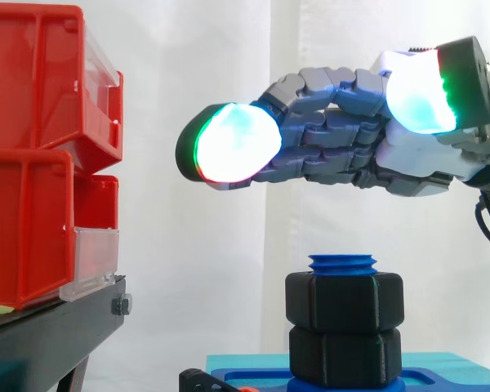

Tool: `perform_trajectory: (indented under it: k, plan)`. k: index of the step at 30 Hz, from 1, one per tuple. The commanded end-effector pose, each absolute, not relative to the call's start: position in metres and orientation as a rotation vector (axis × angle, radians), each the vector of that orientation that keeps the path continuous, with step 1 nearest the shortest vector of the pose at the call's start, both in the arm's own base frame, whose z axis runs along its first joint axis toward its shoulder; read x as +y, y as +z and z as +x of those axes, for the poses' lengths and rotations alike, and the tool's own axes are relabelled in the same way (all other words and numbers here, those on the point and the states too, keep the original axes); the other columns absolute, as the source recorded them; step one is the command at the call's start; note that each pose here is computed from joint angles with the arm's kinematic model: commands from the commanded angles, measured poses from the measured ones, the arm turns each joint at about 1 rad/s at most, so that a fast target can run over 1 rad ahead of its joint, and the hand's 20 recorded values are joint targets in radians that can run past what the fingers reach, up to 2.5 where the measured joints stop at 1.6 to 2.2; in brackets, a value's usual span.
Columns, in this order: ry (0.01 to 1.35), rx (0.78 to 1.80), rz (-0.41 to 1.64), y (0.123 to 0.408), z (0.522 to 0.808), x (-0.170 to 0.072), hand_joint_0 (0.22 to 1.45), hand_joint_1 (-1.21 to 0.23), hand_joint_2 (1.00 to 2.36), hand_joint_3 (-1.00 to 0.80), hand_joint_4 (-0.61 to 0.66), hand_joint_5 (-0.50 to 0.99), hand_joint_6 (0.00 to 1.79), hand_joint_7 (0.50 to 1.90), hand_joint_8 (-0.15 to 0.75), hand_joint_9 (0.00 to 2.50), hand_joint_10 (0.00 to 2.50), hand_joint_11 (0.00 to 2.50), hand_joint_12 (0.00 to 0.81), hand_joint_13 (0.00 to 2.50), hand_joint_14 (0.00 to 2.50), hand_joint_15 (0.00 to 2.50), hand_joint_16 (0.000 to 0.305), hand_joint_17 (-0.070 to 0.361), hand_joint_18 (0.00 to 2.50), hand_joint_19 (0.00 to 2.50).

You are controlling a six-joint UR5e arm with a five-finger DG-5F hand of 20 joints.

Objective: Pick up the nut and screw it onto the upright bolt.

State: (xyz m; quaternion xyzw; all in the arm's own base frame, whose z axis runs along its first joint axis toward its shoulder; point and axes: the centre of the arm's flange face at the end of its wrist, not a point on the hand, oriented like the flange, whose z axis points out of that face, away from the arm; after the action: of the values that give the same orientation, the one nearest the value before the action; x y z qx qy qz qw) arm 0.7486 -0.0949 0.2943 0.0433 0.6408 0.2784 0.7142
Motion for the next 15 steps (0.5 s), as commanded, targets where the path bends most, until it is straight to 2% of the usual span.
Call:
perform_trajectory:
  k: [1,4,5,9,15]
  plan:
    - [0.609,1.428,0.104,0.293,0.748,-0.098,0.43,-0.25,1.00,-0.50,-0.04,-0.30,0.50,0.51,0.134,0.00,0.00,0.00,0.347,0.00,0.00,0.00,0.055,0.124,0.00,0.00]
    - [0.586,1.428,0.138,0.292,0.748,-0.103,0.43,-0.25,1.00,-0.50,-0.04,-0.30,0.50,0.52,0.139,0.00,0.00,0.00,0.349,0.00,0.00,0.00,0.056,0.125,0.00,0.00]
    - [0.580,1.444,0.152,0.280,0.750,-0.104,0.43,-0.25,1.00,-0.50,-0.03,-0.30,0.50,0.52,0.138,0.00,0.00,0.00,0.349,0.00,0.00,0.00,0.056,0.125,0.00,0.00]
    - [0.574,1.458,0.181,0.268,0.751,-0.107,0.43,-0.24,1.00,-0.50,-0.02,-0.29,0.50,0.53,0.146,0.00,0.00,0.00,0.352,0.00,0.00,0.00,0.056,0.126,0.00,0.00]
    - [0.568,1.471,0.190,0.267,0.751,-0.105,0.43,-0.24,1.00,-0.50,0.01,-0.28,0.50,0.57,0.157,0.00,0.00,0.00,0.357,0.00,0.00,0.00,0.057,0.127,0.00,0.00]
